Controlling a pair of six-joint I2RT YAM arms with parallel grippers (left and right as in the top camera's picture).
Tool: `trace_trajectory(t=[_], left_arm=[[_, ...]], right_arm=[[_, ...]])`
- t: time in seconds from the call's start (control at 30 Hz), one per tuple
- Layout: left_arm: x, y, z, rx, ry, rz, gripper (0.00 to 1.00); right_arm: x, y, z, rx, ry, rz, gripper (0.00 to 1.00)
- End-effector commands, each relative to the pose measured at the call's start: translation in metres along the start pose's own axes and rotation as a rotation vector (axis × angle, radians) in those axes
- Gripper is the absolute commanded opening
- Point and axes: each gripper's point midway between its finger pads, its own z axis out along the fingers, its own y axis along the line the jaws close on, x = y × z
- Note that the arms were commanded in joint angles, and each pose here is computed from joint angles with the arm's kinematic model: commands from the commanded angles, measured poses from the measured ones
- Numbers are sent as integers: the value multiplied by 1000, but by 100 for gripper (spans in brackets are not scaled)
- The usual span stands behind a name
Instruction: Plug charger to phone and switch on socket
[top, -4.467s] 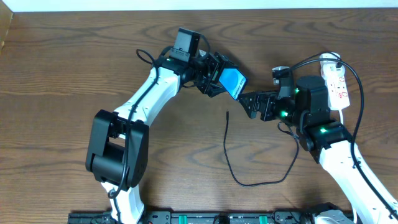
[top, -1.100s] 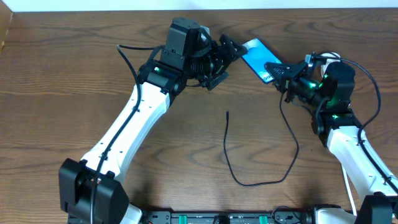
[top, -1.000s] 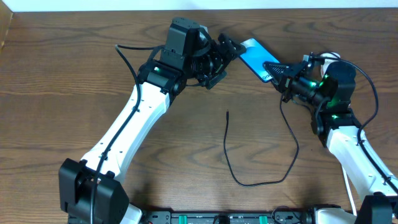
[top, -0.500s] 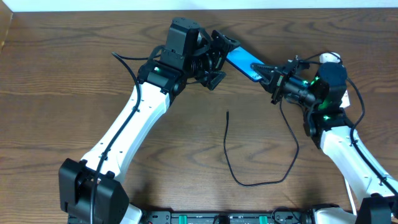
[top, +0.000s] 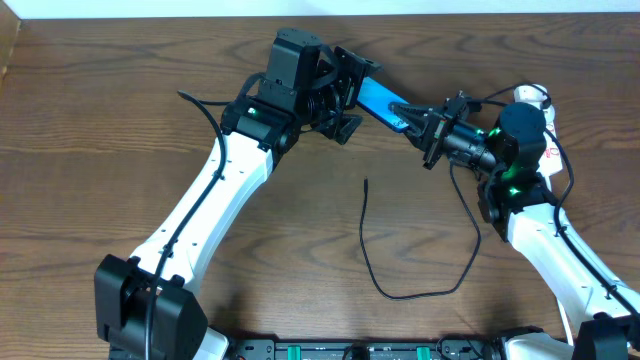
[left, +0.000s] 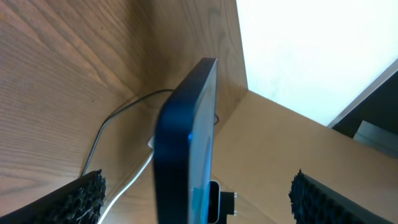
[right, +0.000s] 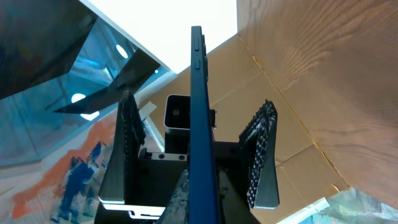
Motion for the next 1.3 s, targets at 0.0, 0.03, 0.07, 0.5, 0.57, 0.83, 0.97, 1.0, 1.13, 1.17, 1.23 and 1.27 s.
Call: trace_trajectory(t=[0.0,0.03,0.07,0.5,0.57,0.83,0.97,1.0,1.13,1.17,1.23,1.27], left_arm=[[-3,-7,-5,20,-27,-2,94],[-4,-7,-6,20,-31,-2,94],[-6,-7,-6,20,-44,-2,94],[-15,-7,-6,21,-97,-2,93],[-15,-7,-6,20,-96,-2,93],[-13,-7,-6,20,-85,-2,93],[-13,-7,-6,20,-85,-2,86],[-13,-7,-6,20,-85,-2,82],[-13,-7,-6,20,-85,-1,69],[-13,-7,-6,20,-85,-1,66],[-13,-7,-6,20,-85,2,60],[-13,-7,-6,20,-84,3,57]], right_arm=[[7,8,1,-16,15,-10,1],[7,8,1,-16,15,-10,1],[7,8,1,-16,15,-10,1],[17,11,5,-32,46,-42,1],[20,11,6,-31,53,-45,2],[22,9,7,-26,64,-47,1],[23,10,7,-27,67,-50,1],[23,10,7,-27,68,-50,2],[23,10,7,-27,68,-50,2],[23,10,7,-27,68,-50,1],[24,9,7,-26,71,-50,2],[24,9,7,-25,72,-50,2]])
